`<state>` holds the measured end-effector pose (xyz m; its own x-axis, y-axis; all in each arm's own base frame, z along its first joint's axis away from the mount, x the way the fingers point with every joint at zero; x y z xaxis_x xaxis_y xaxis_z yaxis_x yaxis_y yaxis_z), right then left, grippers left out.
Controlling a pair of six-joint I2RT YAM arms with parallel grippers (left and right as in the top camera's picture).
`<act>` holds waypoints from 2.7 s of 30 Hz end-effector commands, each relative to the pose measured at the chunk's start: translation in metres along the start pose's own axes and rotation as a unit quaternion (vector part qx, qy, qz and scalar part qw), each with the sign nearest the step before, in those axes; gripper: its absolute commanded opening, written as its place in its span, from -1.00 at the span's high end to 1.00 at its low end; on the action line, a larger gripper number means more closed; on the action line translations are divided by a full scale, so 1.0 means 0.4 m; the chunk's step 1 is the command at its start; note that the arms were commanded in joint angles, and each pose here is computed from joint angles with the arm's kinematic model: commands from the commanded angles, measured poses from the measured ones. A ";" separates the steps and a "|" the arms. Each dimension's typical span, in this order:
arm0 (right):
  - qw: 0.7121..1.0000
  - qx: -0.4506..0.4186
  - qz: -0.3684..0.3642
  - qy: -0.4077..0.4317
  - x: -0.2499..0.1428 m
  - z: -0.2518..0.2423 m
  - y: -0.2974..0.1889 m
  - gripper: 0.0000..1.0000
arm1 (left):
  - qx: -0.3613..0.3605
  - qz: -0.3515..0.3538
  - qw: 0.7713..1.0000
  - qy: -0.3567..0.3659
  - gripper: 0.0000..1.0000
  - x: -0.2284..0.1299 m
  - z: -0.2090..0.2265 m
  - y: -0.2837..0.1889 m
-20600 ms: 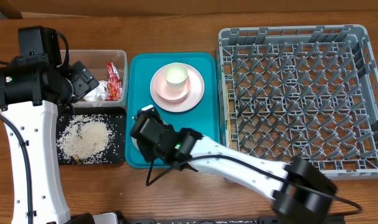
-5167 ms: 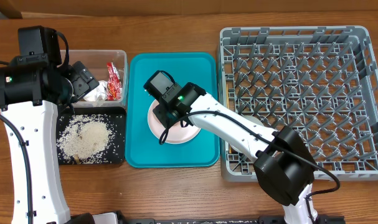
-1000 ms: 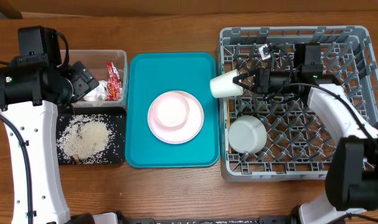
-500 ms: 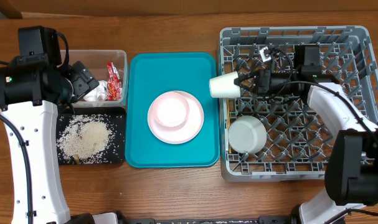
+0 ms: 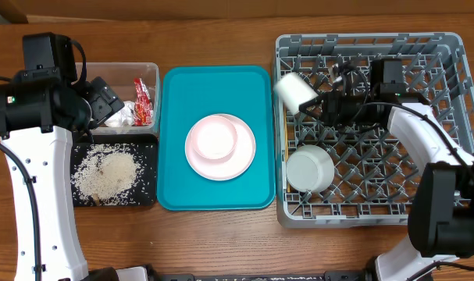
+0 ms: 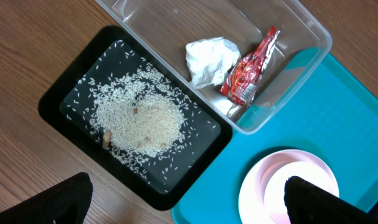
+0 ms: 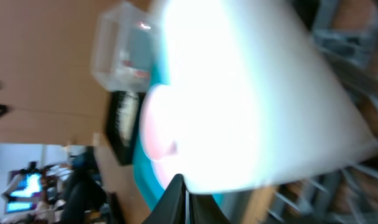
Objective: Sort waste into correct bins and load items into the dishwasher
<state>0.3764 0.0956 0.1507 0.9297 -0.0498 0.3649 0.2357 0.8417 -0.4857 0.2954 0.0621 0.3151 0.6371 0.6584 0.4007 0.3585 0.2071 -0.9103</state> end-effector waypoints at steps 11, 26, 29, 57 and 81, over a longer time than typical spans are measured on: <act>0.994 -0.104 0.014 0.018 -0.036 -0.060 -0.047 0.75 | 0.000 -0.001 1.000 0.006 -1.00 0.002 -0.001 0.000; 0.949 -0.295 -0.097 -0.043 -0.008 0.122 -0.255 0.67 | 0.000 -0.001 1.000 0.006 -1.00 0.002 -0.001 0.000; 0.948 -0.279 -0.120 -0.094 0.000 0.204 -0.253 0.69 | 0.000 -0.001 1.000 0.006 -1.00 0.002 -0.001 0.000; 0.909 -0.377 -0.053 -0.167 0.038 0.095 0.087 0.78 | 0.000 -0.001 1.000 0.006 -1.00 0.002 -0.001 0.000; 0.949 -0.315 0.022 -0.025 -0.101 0.166 0.042 0.66 | 0.000 -0.001 1.000 0.006 -1.00 0.002 -0.001 0.000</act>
<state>0.3258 0.1412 0.1699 0.9248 0.0781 0.3724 0.3355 0.2941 -0.8949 0.2954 0.0621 0.3152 0.6370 0.6584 0.4010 0.3588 0.2072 -0.9101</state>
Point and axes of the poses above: each gripper's point midway between its finger pads, its own y axis out along the fingers, its own z axis along the line the jaws close on, x = y × z, the point moved 5 cm from there along -y, back along the fingers, and after that the axes turned 1 degree about -y, right-handed, at the moved point
